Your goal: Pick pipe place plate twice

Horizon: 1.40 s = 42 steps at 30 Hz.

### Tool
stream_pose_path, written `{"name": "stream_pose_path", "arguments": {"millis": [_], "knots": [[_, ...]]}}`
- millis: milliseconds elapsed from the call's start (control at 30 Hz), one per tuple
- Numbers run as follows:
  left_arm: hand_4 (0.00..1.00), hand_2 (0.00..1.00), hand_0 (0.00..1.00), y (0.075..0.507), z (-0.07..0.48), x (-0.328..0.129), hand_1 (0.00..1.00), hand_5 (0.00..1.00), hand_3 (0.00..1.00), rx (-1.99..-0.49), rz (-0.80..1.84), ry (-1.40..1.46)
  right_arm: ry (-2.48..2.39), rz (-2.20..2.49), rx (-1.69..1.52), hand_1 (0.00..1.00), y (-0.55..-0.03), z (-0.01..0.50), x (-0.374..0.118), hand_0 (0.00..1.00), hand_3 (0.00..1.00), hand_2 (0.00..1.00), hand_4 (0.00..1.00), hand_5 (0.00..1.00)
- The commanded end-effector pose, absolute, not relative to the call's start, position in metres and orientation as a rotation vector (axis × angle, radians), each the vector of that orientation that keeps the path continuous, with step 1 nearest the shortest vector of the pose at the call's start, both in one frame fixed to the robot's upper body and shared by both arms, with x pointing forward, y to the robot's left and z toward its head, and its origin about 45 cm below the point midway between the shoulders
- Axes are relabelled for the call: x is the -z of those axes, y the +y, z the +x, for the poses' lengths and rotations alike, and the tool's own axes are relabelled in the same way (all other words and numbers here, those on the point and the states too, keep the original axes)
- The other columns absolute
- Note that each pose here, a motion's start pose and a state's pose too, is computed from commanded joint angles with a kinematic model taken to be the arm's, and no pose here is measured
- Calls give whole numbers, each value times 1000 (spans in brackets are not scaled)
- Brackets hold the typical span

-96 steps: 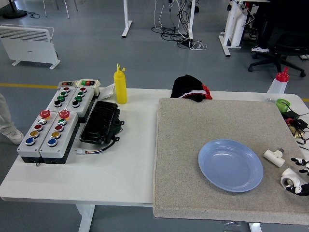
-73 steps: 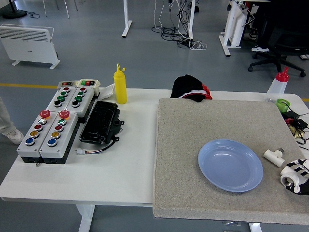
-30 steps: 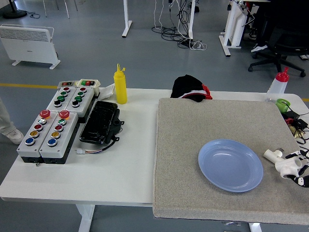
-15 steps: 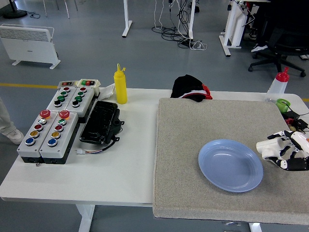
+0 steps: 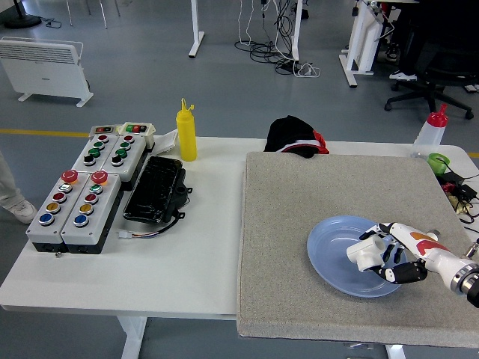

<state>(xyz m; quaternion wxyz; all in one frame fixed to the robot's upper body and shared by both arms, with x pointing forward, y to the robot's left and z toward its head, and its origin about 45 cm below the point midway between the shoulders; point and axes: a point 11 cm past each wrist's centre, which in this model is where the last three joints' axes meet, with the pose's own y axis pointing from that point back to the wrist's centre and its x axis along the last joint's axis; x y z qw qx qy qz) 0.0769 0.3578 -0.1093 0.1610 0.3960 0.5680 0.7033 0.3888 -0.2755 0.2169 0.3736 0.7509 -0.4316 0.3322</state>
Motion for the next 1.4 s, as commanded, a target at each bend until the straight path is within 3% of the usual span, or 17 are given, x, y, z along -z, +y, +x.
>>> {"name": "stream_pose_path", "arguments": {"millis": [33, 200, 233, 400, 433, 1033, 1400], "knots": [[488, 665, 707, 358, 77, 109, 674, 998, 673, -2008, 1132, 1621, -1090, 1920, -853, 647, -273, 389, -215, 703, 699, 622, 629, 205], [488, 665, 707, 358, 78, 109, 674, 998, 673, -2010, 1132, 1620, -1040, 1886, -856, 647, -273, 392, -209, 703, 699, 622, 629, 205], [488, 663, 707, 358, 78, 109, 672, 998, 674, -2009, 1132, 1619, -1041, 1885, -856, 769, -274, 393, -210, 843, 838, 819, 748, 297], [488, 663, 707, 359, 79, 108, 672, 998, 674, -2009, 1135, 1615, -1025, 1870, -841, 769, -279, 395, -210, 843, 838, 819, 748, 297], [489, 663, 707, 359, 80, 108, 672, 998, 674, -2009, 1135, 1615, -1028, 1869, -835, 871, -280, 395, -210, 945, 998, 985, 818, 342], [489, 663, 707, 359, 80, 108, 670, 998, 673, -2012, 1132, 1618, -1218, 1831, -831, 899, -315, 414, -250, 959, 998, 985, 830, 332], [489, 662, 707, 358, 80, 108, 669, 998, 673, -2010, 1135, 1619, -1215, 1647, -730, 891, -366, 442, -224, 954, 998, 970, 820, 320]]}}
